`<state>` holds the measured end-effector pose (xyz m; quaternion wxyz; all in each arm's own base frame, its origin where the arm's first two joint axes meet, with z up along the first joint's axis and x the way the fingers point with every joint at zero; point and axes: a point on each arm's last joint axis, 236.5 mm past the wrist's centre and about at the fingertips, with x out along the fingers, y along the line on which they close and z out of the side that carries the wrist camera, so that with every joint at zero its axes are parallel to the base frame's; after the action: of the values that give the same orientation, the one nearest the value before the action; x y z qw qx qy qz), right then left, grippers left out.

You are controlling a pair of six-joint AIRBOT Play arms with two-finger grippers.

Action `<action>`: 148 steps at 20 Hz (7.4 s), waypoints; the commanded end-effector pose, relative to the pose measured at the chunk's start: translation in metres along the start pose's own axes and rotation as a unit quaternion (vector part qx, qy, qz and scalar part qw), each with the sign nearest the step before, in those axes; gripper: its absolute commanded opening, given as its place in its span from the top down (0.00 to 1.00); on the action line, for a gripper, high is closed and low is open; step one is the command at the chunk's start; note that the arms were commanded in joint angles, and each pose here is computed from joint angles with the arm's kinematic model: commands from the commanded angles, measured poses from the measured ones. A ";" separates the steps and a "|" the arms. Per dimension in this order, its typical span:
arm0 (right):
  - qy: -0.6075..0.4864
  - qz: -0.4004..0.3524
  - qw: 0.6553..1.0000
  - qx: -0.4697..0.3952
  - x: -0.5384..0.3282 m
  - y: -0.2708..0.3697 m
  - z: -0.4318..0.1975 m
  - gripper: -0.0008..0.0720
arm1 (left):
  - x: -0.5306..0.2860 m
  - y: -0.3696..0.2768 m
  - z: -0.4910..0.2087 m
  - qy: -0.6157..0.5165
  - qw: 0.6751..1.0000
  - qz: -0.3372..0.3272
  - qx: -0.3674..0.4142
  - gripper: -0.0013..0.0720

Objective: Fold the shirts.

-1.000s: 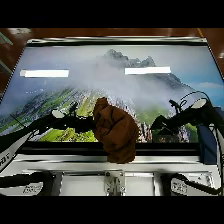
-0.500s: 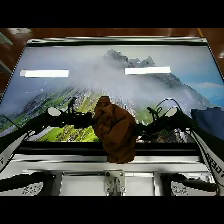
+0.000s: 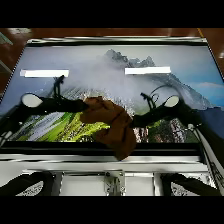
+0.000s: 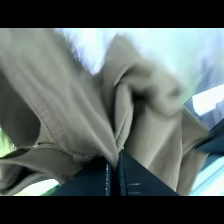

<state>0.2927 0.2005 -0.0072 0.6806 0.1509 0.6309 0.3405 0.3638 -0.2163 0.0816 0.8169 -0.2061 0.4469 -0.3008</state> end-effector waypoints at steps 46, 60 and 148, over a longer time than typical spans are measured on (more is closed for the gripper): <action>-0.201 -0.092 0.973 0.072 -0.064 -0.084 0.147 0.20 | -0.075 0.182 -0.072 -0.058 0.952 0.223 -0.204 0.33; -0.015 -0.038 0.958 0.284 -0.110 -0.147 -0.073 0.07 | -0.059 0.159 -0.229 0.136 0.933 0.109 -0.314 0.15; -0.077 -0.227 0.932 0.271 -0.215 -0.204 -0.037 0.17 | -0.092 0.123 -0.112 0.261 0.937 0.180 -0.147 0.23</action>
<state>0.3619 -0.1032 0.0355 0.7547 0.1349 0.6405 -0.0442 0.3029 -0.0225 0.0225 0.6866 -0.1354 0.7102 -0.0762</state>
